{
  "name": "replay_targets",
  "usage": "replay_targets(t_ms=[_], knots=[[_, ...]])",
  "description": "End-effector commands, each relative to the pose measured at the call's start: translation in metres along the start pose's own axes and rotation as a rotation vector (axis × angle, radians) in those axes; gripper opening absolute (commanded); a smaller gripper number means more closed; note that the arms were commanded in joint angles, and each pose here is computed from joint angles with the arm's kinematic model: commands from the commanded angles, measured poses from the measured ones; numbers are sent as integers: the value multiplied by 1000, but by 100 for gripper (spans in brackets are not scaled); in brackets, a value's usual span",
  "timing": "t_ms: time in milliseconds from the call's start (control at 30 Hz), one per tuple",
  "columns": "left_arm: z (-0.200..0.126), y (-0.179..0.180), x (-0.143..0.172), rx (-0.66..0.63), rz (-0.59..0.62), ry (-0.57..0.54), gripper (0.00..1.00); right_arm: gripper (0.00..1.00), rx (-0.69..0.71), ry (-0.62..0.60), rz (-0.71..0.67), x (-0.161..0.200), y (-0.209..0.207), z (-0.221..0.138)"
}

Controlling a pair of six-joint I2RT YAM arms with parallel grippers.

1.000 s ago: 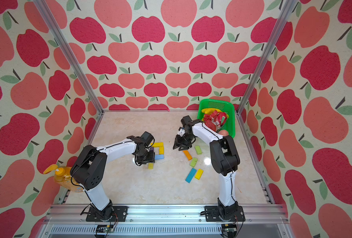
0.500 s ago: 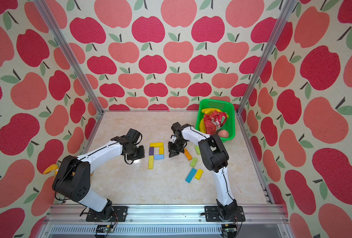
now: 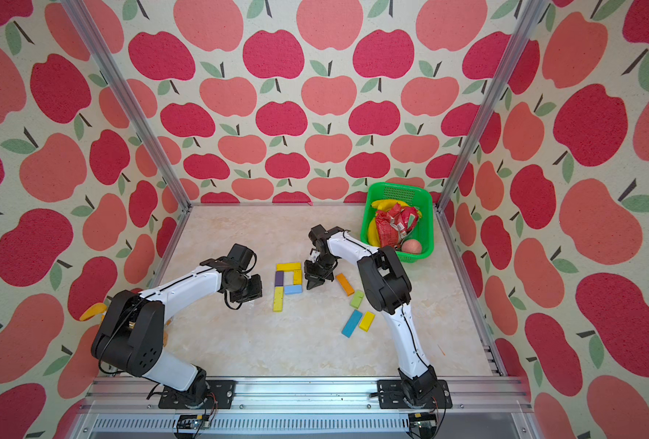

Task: Assemble the letter p with building blocks
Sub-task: Adjust the building block at the center of the board.

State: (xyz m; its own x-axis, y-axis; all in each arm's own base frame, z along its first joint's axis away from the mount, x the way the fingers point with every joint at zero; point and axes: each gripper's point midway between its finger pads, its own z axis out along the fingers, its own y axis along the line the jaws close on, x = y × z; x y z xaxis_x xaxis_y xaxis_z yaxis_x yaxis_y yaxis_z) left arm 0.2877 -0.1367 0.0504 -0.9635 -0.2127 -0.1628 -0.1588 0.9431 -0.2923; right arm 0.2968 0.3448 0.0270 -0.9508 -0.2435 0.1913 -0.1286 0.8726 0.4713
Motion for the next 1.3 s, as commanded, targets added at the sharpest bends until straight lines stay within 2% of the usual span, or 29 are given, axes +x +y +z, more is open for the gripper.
replay_targets(t_ms=[0, 1267], knots=[[-5, -4, -4, 39, 26, -26, 24, 8, 30, 43, 28, 6, 1, 8], [10, 2, 4, 46, 31, 24, 23, 11, 26, 74, 20, 11, 14, 18]])
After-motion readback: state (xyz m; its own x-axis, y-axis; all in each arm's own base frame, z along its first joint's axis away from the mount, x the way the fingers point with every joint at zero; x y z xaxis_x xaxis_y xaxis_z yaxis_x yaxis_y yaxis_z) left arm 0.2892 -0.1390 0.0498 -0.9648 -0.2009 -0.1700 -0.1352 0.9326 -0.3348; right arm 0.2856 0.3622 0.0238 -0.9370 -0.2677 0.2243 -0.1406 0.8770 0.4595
